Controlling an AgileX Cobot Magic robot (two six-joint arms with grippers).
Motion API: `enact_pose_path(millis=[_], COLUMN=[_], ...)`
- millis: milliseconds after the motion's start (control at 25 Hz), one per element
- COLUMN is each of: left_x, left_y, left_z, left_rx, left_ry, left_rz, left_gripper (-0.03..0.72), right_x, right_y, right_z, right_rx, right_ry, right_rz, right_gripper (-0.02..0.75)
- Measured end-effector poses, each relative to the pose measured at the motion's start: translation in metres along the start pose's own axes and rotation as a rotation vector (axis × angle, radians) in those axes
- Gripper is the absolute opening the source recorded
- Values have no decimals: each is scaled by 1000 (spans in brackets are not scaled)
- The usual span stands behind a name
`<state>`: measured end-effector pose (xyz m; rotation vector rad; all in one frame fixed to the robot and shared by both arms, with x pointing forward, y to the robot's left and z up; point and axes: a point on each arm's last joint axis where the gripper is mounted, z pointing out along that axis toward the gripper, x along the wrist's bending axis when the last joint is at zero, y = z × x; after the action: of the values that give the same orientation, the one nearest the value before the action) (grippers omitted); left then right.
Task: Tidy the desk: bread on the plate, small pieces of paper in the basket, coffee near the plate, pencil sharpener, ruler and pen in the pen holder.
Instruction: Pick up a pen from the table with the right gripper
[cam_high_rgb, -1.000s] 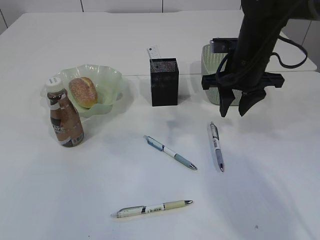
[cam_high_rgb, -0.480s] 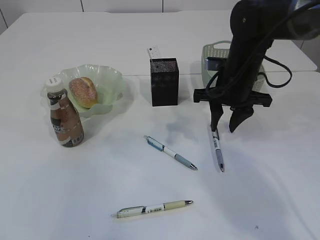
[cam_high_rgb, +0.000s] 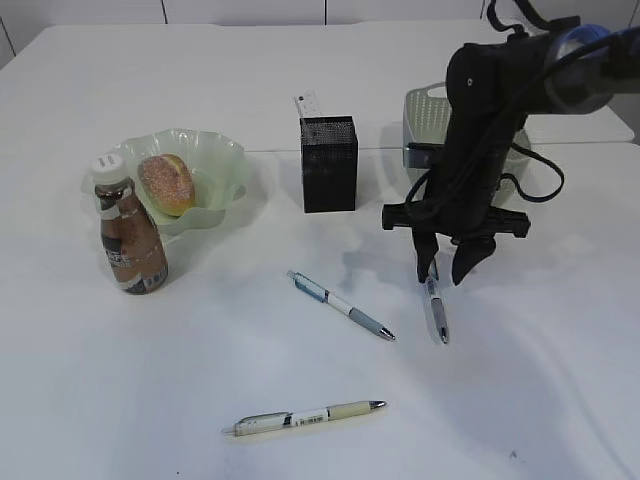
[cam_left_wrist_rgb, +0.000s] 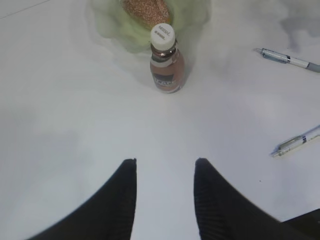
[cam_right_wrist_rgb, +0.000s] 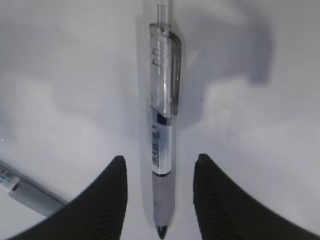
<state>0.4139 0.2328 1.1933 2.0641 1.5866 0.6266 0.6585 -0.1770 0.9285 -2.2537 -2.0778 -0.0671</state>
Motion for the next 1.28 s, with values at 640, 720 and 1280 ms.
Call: enact_pose_path(millis=[640, 720, 1280], left_x=[-1, -1, -1], left_y=[0, 0, 0], left_z=[0, 0, 0], left_rx=[3, 3, 3], left_ry=[-15, -15, -16], left_rz=[-5, -5, -5], left_gripper=[268, 268, 268], right_x=[0, 0, -1], right_y=[4, 4, 4], right_z=[20, 23, 29], right_rx=[17, 21, 33], right_ry=[-2, -3, -14], right_rz=[7, 7, 6], right_gripper=[354, 354, 344])
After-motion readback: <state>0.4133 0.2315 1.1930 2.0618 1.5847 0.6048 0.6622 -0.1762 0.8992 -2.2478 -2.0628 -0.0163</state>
